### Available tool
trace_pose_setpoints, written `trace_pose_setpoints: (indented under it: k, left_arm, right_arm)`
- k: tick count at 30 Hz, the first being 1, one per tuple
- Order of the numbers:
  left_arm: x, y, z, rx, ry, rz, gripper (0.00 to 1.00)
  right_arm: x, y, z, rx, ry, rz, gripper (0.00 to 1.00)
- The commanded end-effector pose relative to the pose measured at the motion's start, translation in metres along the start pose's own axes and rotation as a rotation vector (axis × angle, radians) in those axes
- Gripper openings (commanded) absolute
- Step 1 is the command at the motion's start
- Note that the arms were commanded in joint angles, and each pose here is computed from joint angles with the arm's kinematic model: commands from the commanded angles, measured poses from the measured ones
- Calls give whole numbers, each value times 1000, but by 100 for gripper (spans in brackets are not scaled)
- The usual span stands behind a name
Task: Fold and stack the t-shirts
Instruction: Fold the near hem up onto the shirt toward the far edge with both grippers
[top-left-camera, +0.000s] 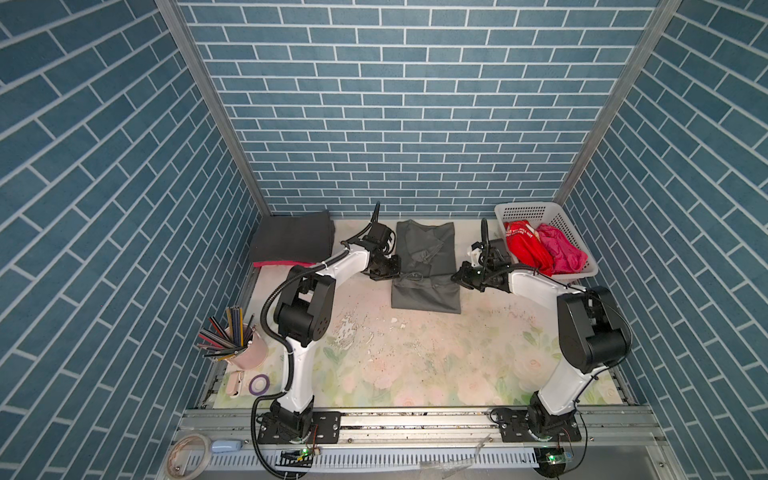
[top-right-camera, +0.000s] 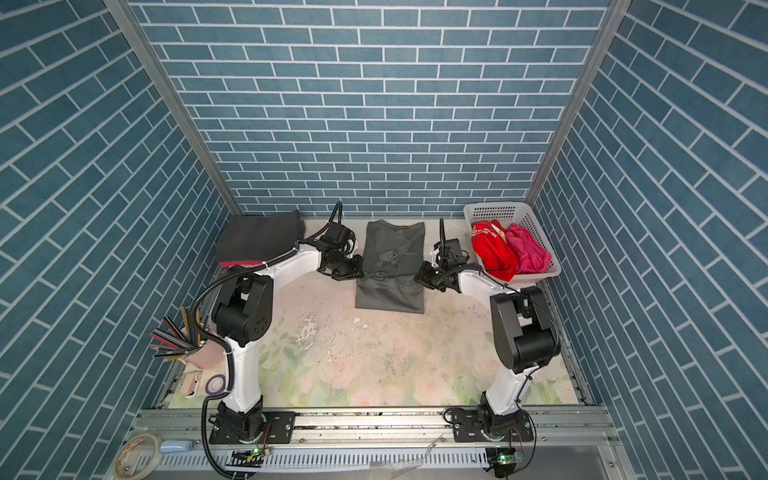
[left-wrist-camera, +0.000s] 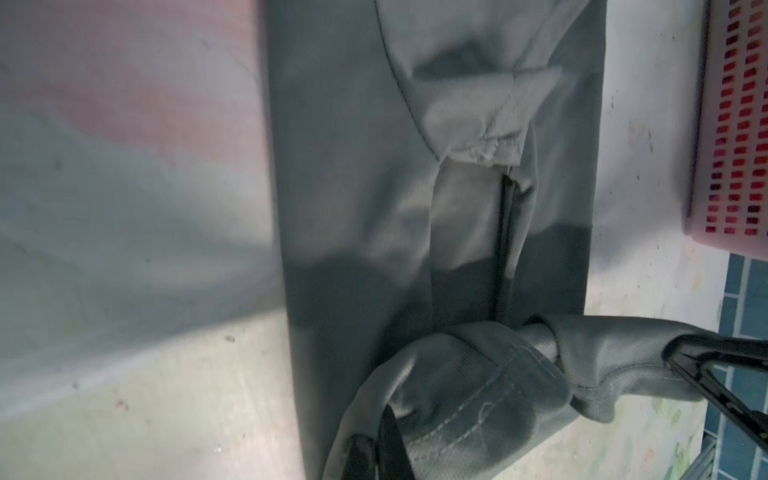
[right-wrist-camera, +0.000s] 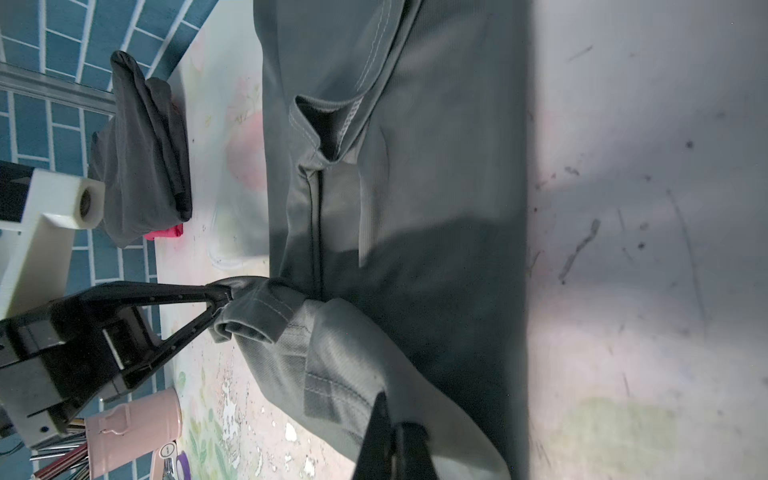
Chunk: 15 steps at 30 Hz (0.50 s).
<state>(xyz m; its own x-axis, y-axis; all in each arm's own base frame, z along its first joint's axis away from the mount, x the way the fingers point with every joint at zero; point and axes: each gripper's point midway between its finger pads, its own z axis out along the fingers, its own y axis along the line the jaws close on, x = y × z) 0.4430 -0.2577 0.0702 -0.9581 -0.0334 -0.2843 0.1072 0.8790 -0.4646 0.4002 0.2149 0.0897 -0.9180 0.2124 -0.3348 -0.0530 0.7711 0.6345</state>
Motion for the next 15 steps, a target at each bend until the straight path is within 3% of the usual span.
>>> trace_pose_setpoints:
  k: [1, 15]
  left_arm:
    - [-7, 14, 8, -41, 30, -20, 0]
    - [-47, 15, 27, -103, 20, 2, 0]
  right_arm:
    - [-15, 4, 6, -42, -1, -42, 0]
    - [-50, -11, 29, -72, -14, -5, 0]
